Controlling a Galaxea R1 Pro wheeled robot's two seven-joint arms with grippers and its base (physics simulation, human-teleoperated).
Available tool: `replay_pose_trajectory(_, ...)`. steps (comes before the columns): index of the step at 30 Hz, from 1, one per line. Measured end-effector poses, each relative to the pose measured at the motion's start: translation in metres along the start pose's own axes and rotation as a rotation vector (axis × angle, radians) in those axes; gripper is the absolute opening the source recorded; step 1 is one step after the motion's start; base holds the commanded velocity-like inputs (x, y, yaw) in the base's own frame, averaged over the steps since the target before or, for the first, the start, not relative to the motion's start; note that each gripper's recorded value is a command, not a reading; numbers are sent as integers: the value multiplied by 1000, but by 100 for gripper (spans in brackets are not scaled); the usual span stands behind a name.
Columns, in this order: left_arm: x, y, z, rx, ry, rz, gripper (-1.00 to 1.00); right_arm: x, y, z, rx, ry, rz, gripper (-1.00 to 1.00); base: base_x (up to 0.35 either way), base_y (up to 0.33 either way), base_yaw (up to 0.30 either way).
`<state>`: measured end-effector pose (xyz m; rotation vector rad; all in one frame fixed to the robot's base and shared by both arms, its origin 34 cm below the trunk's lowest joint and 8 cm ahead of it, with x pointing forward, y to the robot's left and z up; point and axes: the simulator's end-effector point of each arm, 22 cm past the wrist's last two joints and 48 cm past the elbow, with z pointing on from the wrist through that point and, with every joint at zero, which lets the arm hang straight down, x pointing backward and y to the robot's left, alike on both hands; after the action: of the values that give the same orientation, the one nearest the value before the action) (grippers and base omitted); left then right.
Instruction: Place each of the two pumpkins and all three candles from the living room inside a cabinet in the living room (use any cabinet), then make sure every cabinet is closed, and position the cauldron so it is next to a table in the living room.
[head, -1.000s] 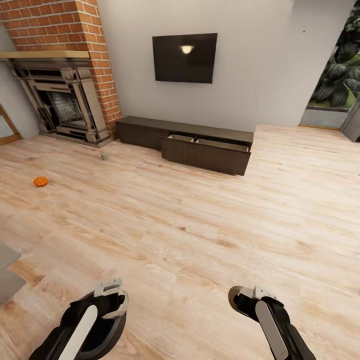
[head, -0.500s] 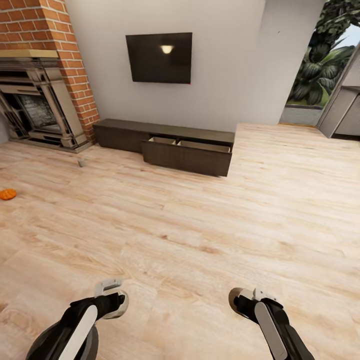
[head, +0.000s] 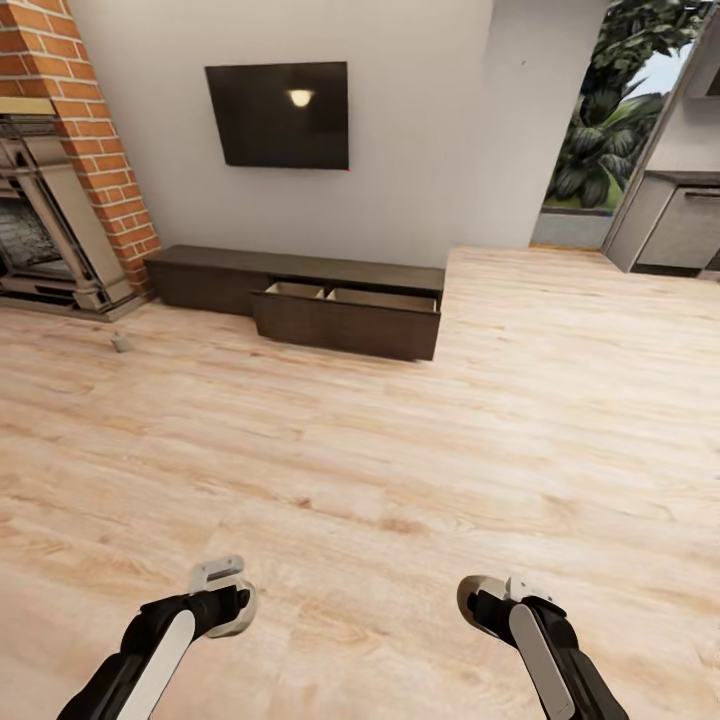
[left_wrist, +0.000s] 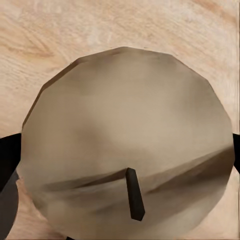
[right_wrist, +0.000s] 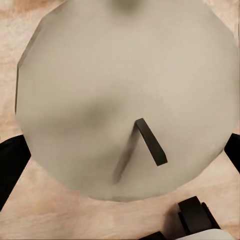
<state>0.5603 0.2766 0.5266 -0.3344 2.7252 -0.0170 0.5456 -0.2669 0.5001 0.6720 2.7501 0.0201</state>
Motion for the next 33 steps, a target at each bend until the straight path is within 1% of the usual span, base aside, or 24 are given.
replay_pose_trajectory(5,0,0,0,0,0,-1,-100,0,0,0,0,0,-1,-100,340,0,-116)
replay_pose_trajectory(21,0,0,0,0,-1,0,-100,0,2,0,-2,0,-4,-100,341,0,-5)
replay_pose_trajectory(27,0,0,0,0,0,-1,-100,1,1,0,-1,0,-5,-100,341,0,-138)
replay_pose_trajectory(33,0,0,0,0,0,-1,-100,1,2,0,-1,1,-5,-100,341,24,-24)
